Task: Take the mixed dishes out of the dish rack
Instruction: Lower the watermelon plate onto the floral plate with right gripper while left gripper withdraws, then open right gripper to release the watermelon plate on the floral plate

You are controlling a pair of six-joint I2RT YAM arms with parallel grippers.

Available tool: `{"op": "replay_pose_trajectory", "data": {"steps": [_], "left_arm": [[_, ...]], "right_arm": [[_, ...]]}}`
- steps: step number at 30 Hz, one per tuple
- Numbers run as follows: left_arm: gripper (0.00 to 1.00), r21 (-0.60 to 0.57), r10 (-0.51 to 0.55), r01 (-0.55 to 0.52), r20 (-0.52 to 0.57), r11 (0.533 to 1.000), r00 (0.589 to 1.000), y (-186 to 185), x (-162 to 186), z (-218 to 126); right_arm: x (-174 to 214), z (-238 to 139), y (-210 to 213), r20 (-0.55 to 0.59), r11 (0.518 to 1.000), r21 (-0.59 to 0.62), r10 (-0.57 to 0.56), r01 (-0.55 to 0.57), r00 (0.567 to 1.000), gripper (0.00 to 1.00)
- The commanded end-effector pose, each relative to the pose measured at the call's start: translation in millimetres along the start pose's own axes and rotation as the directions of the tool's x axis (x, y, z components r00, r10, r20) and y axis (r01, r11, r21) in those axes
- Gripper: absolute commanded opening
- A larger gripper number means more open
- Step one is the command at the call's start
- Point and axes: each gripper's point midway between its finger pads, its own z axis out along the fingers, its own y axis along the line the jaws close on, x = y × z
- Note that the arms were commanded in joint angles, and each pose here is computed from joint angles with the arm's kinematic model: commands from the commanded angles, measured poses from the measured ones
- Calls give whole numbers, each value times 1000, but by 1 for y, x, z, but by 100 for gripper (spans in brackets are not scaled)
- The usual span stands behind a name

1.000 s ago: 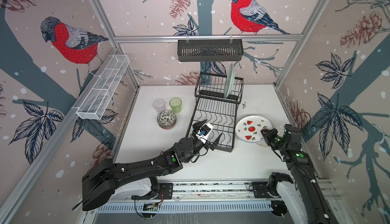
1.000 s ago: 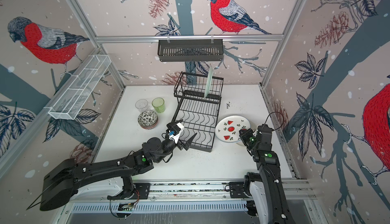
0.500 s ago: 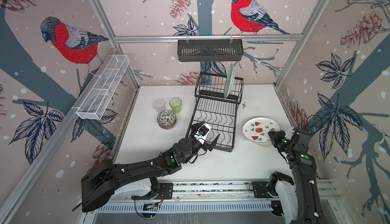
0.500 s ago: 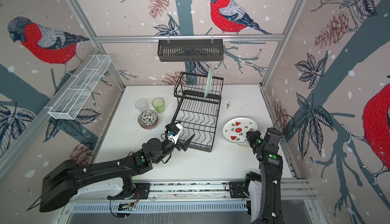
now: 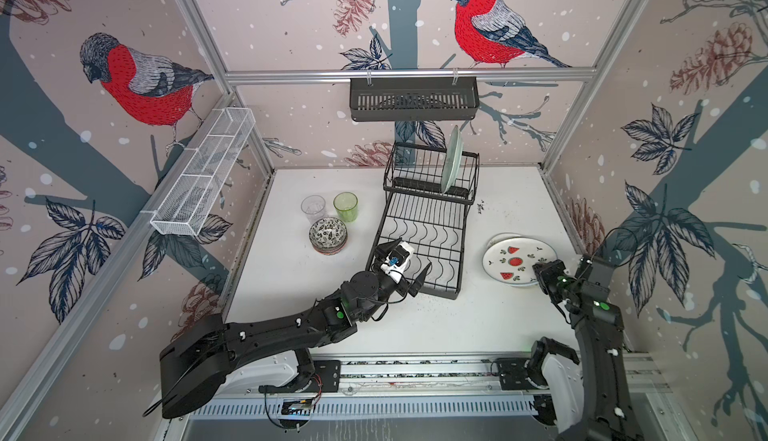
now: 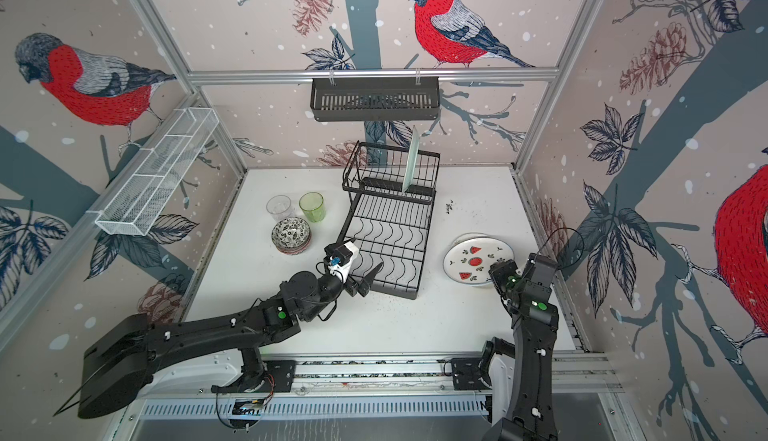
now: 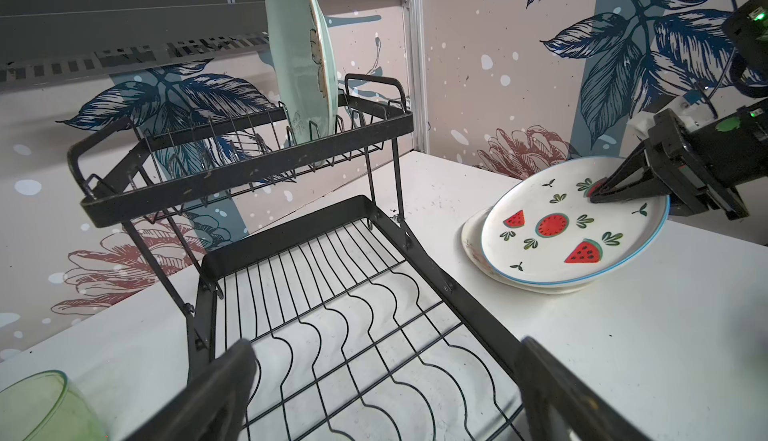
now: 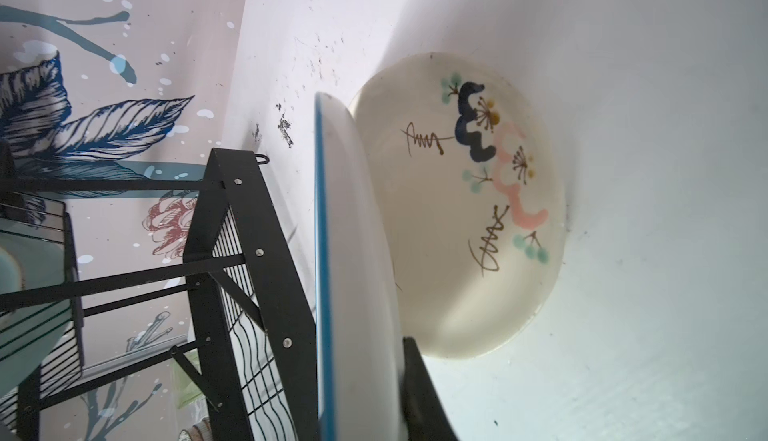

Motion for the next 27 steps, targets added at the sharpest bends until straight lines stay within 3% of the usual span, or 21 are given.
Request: {"op": "replay_pose_trajectory", "data": {"steps": [1, 13, 27], "left_arm": [[97, -25, -21, 21, 29, 999, 999, 5, -7, 0], [97, -38, -27, 28, 38, 999, 999, 8, -6, -1], [97, -49, -30, 32, 42, 998, 999, 12, -6, -2]], "right_arm": [[-10, 0, 8, 37, 999, -24, -44, 45, 998, 0], [-13, 3, -6, 28, 991, 95, -102, 99, 994, 0], [2, 23, -22, -79, 978, 178, -96, 109, 992, 3]]}}
